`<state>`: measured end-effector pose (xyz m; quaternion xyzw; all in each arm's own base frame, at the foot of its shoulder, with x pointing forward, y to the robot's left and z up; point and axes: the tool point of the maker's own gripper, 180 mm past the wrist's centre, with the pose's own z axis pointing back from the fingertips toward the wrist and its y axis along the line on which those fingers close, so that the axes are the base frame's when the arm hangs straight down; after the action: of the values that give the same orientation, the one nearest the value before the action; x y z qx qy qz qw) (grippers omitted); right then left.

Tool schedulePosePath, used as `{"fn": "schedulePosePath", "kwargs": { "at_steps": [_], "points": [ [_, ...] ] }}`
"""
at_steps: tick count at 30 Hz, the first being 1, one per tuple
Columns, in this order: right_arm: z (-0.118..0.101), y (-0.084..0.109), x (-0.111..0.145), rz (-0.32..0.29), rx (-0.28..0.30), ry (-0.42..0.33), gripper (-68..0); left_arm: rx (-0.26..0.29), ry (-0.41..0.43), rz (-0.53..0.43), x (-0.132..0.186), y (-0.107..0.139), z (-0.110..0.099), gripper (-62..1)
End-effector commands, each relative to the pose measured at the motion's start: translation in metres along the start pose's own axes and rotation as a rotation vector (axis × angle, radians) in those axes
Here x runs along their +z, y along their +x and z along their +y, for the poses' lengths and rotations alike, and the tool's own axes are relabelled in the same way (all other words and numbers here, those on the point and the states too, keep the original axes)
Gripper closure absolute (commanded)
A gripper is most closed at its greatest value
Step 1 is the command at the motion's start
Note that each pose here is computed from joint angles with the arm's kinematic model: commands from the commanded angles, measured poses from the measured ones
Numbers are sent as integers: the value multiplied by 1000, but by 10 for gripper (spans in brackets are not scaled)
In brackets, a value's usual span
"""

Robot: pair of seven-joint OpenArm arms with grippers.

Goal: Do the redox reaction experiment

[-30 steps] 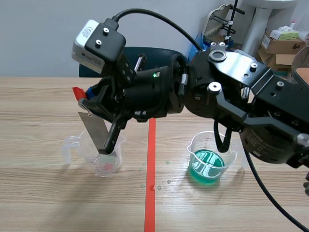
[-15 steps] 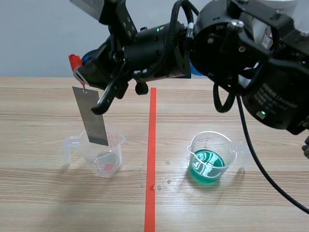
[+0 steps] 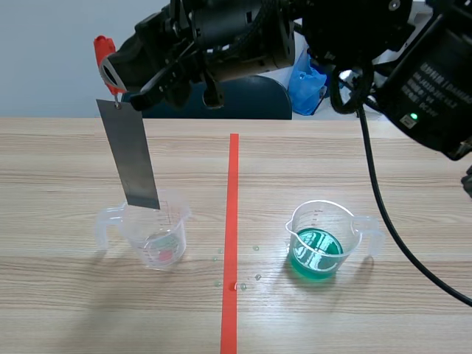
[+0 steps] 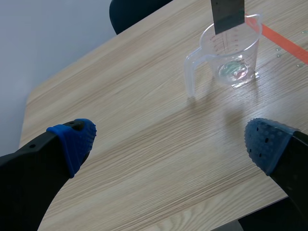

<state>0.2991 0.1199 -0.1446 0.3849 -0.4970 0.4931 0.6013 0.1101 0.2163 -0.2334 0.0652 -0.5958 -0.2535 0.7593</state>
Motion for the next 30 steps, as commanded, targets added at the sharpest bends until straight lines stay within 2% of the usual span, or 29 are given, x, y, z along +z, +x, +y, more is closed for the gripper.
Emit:
{"fn": "schedulePosePath", "kwargs": {
  "at_steps": [1, 12, 30],
  "points": [
    [-3, 24, 4, -57, 29, -5, -6, 2, 8, -22, -1, 6, 2, -623],
    [0, 36, 9, -72, 50, -5, -6, 3, 8, -20, -1, 5, 2, -623],
    [1, 38, 9, -82, 50, -5, -6, 3, 8, -20, -1, 5, 2, -623]
  ]
}}
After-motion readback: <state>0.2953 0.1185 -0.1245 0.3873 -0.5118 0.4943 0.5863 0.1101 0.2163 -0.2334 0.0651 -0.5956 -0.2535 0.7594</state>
